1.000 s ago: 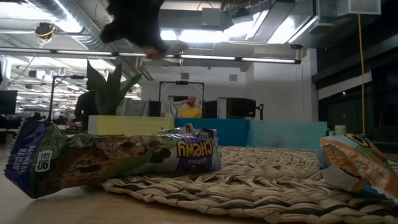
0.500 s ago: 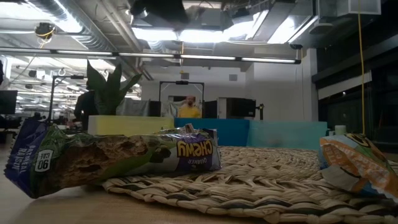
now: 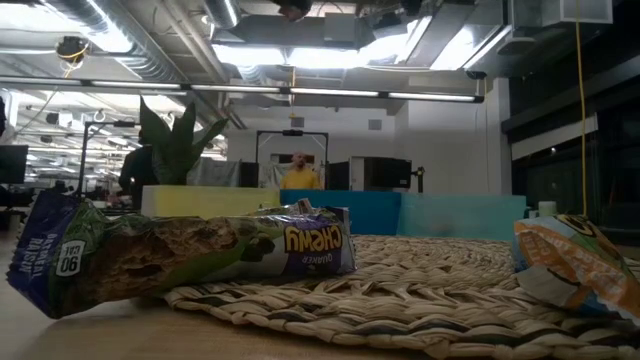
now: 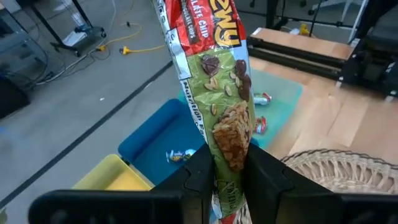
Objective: Pick and place Granola Bars by type
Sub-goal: Put the red granola bar into the green bin
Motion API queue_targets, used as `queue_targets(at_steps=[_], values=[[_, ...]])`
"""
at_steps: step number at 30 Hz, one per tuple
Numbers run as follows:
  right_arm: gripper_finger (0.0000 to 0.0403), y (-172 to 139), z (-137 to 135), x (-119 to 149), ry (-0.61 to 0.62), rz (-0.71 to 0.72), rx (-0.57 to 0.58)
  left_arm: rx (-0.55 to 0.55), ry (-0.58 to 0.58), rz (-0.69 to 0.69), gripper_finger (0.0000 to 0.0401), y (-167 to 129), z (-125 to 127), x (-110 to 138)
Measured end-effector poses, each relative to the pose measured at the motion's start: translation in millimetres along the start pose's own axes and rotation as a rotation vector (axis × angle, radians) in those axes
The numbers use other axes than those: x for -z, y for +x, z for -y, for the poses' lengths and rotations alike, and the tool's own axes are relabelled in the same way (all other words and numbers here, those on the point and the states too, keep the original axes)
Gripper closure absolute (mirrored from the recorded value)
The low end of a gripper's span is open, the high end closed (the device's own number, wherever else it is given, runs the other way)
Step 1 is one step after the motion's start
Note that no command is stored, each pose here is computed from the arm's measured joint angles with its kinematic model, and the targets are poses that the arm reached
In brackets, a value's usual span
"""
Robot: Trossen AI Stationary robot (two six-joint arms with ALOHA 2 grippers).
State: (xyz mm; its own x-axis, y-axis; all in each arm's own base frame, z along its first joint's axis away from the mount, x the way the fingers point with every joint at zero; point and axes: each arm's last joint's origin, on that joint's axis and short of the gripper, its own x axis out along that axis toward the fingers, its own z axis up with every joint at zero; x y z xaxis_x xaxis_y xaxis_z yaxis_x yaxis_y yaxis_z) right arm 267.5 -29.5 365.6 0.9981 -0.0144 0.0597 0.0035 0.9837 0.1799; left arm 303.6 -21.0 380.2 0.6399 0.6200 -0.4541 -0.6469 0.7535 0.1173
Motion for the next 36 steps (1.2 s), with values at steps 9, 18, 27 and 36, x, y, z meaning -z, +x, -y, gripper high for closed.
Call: queue_targets(at_steps=[9, 18, 27, 36], values=[[0.0076, 20, 20, 10, 0.020, 0.040, 0.030, -0.009, 0.059, 0.043, 0.0338, -9, 4, -6], [0.0076, 43, 29, 11, 0.073, 0.069, -0.068, -0.002, 0.066, 0.046, 0.0348, -9, 4, -6], [0.0080, 69, 32, 4, 0.068, 0.072, -0.100, 0.002, 0.080, 0.048, 0.0351, -9, 5, -7], [0.0175, 74, 32, 2, 0.065, 0.068, -0.114, 0.005, 0.079, 0.047, 0.0351, -9, 5, -7]])
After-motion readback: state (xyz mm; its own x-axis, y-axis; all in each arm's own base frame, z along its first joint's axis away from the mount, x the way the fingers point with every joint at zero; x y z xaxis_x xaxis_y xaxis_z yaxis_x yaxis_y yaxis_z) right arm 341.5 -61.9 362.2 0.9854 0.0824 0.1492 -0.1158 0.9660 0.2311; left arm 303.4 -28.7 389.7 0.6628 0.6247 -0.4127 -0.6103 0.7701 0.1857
